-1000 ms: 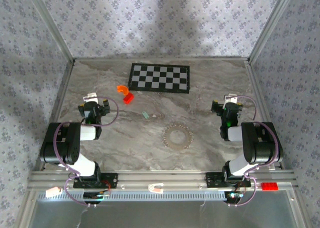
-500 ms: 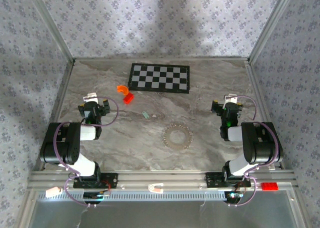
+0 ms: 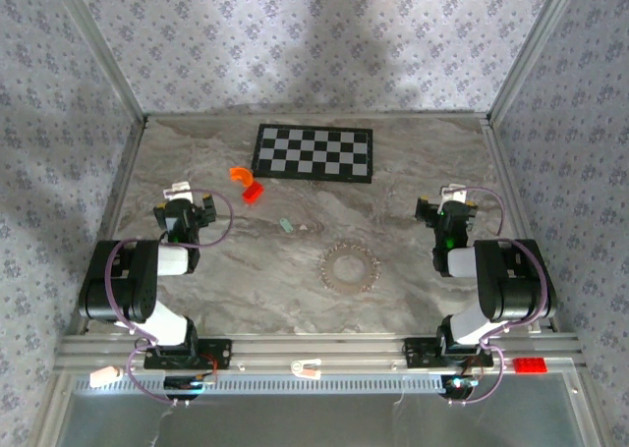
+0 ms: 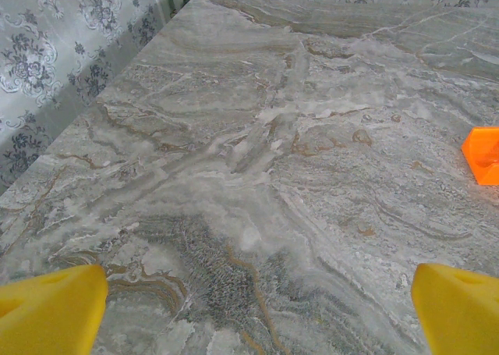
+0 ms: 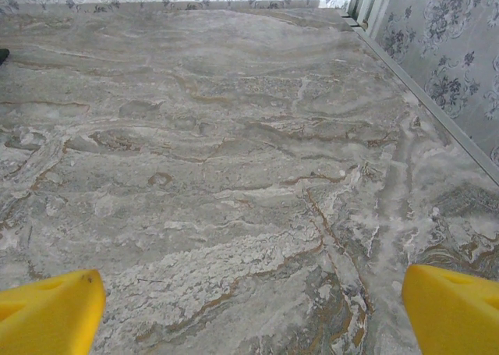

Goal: Put the keys on the keyring

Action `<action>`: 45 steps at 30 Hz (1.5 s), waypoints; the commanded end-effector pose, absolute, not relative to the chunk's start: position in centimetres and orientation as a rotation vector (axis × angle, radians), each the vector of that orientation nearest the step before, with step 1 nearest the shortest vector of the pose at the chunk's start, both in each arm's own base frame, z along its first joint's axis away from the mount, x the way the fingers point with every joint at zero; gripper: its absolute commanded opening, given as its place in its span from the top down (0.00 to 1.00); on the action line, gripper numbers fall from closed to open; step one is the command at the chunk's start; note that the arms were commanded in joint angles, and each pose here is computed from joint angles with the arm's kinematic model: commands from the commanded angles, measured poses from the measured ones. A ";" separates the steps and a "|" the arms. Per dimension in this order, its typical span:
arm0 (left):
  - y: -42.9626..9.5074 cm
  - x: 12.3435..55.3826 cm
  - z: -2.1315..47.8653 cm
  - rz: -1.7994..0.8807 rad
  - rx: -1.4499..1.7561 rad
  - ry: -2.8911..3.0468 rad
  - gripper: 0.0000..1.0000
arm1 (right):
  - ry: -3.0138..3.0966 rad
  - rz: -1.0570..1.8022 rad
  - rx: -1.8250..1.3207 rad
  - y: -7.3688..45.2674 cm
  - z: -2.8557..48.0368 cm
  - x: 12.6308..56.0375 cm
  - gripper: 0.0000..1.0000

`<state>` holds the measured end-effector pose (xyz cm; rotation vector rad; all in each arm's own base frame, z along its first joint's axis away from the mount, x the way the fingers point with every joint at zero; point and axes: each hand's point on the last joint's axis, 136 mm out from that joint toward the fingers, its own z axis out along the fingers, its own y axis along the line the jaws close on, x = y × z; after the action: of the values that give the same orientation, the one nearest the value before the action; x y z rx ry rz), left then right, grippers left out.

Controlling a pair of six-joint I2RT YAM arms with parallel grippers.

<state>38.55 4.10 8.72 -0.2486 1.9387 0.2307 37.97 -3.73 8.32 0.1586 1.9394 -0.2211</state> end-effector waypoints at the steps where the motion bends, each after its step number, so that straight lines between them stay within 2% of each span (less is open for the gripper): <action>1: 4.1 38.7 9.9 0.223 -0.245 1.901 0.00 | 1.929 -0.234 0.140 -3.5 9.4 38.4 0.00; 13: 2.9 37.4 13.7 0.184 -0.192 1.939 0.00 | 1.894 -0.270 0.084 -1.5 13.1 37.0 0.00; 20: -0.5 35.1 16.4 0.060 -0.175 1.968 0.00 | 1.841 -0.196 0.065 1.2 17.6 34.6 0.00; 24: -2.0 33.3 16.9 -0.095 -0.260 2.032 0.00 | 1.857 -0.034 0.286 1.6 19.5 32.1 0.00; 28: -4.4 31.5 17.5 -0.259 -0.284 2.082 0.00 | 1.988 0.062 0.358 2.7 19.1 30.4 0.00; 39: -12.5 25.9 18.3 -0.595 -0.037 2.240 0.00 | 2.402 0.207 -0.080 11.3 17.7 25.7 0.01; 45: -15.8 22.9 17.6 -0.687 0.095 2.284 0.00 | 2.545 0.315 -0.140 13.5 15.7 22.5 0.01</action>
<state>24.55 -14.78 18.22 0.0653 2.2330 -0.6356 25.09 13.30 17.21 -0.1380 2.4087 0.2740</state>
